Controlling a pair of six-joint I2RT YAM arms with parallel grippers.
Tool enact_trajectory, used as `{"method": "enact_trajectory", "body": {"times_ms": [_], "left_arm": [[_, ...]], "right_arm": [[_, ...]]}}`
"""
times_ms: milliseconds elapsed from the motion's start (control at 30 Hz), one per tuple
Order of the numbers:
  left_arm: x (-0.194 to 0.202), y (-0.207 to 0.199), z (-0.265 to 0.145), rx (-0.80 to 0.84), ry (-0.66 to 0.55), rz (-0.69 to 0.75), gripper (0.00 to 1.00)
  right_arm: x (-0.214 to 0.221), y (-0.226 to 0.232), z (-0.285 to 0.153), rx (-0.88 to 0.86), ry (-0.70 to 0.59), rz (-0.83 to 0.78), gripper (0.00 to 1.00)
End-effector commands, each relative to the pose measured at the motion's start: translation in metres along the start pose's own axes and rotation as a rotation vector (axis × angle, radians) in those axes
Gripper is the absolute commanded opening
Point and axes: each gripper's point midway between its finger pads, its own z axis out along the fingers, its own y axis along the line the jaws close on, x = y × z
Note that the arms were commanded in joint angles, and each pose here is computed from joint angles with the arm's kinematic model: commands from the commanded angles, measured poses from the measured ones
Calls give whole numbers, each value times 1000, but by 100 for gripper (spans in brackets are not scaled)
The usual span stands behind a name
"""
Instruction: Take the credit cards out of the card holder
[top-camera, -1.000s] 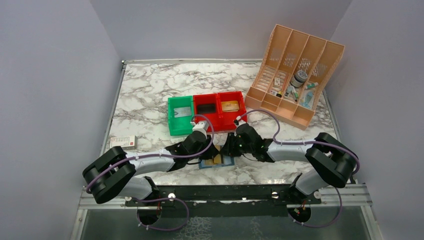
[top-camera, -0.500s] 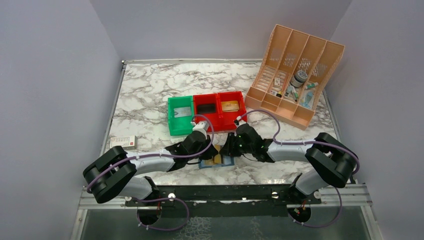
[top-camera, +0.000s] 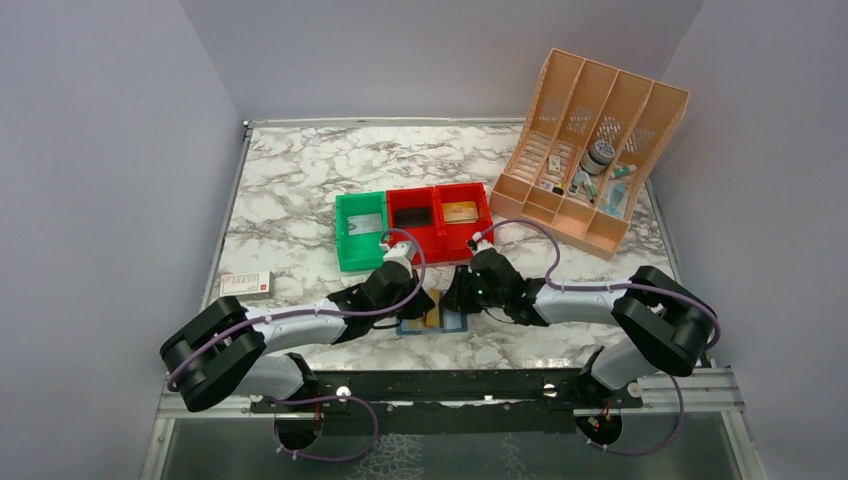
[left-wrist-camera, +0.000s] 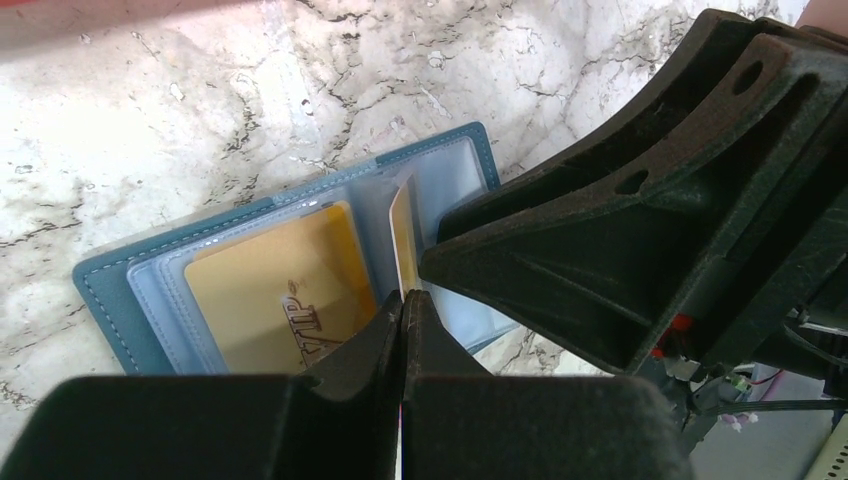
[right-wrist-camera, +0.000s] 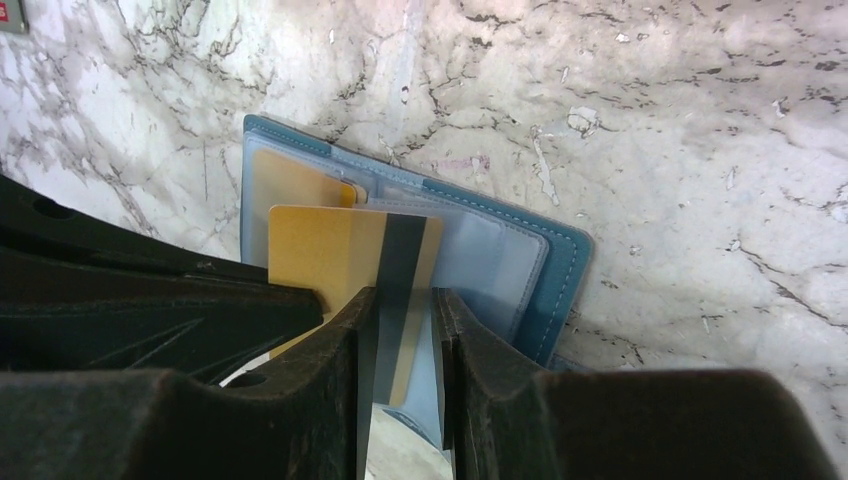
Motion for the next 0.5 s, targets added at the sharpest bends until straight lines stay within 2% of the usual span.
{"method": "enact_trajectory", "body": {"times_ms": [0, 467], "left_arm": [[-2, 6, -6, -37, -4, 30, 0], [-11, 2, -19, -13, -36, 38, 0]], "right_arm": [[17, -57, -3, 226, 37, -56, 28], [2, -41, -7, 183, 22, -152, 28]]}}
